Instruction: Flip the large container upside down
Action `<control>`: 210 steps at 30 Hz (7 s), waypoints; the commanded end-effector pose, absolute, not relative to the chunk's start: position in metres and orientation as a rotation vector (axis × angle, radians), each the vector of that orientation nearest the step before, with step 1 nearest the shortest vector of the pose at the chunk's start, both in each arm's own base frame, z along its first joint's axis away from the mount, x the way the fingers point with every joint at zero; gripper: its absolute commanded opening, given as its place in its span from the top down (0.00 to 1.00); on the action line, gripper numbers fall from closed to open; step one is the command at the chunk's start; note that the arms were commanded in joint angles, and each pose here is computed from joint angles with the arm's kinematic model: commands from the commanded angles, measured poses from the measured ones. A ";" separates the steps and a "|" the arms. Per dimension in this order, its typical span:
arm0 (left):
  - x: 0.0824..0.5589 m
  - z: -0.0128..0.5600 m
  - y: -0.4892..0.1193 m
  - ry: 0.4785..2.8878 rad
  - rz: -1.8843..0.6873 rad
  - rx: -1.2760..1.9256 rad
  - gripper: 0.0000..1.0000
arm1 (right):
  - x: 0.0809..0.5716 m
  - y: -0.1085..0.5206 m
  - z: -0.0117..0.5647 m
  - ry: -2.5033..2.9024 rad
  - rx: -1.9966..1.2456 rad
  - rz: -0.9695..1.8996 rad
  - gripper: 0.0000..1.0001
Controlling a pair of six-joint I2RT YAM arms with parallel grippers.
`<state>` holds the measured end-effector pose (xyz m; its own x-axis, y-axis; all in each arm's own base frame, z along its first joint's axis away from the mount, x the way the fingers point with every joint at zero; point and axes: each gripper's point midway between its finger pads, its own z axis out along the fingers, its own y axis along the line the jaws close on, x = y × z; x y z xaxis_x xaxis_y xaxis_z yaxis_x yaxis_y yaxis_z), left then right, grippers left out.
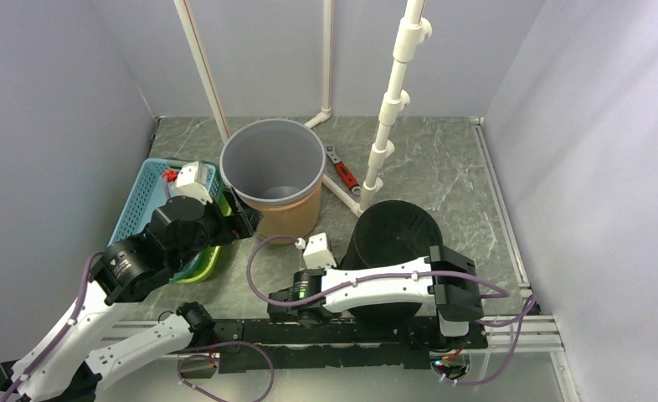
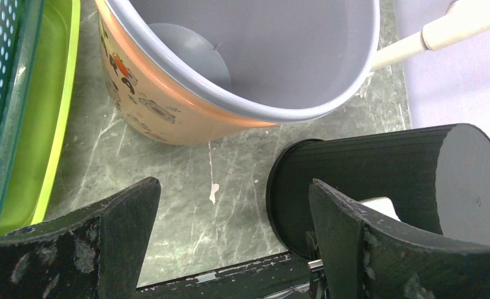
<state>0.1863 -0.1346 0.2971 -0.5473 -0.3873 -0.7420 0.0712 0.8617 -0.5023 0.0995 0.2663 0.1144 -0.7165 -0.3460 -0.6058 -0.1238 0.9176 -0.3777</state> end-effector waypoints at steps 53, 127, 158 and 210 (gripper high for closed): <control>0.187 0.260 -0.076 2.163 -0.168 -0.367 0.06 | 0.014 0.279 0.119 2.420 -0.246 0.094 0.12; 0.195 0.258 -0.095 2.178 -0.228 -0.325 0.06 | 0.267 0.085 0.196 2.313 0.270 -0.033 0.01; 0.198 0.266 -0.099 2.177 -0.202 -0.164 0.06 | 0.232 0.015 0.246 2.209 0.502 -0.051 0.00; 0.204 0.332 -0.077 2.208 -0.003 -0.053 0.05 | 0.531 -0.063 0.226 2.060 0.425 -0.342 0.00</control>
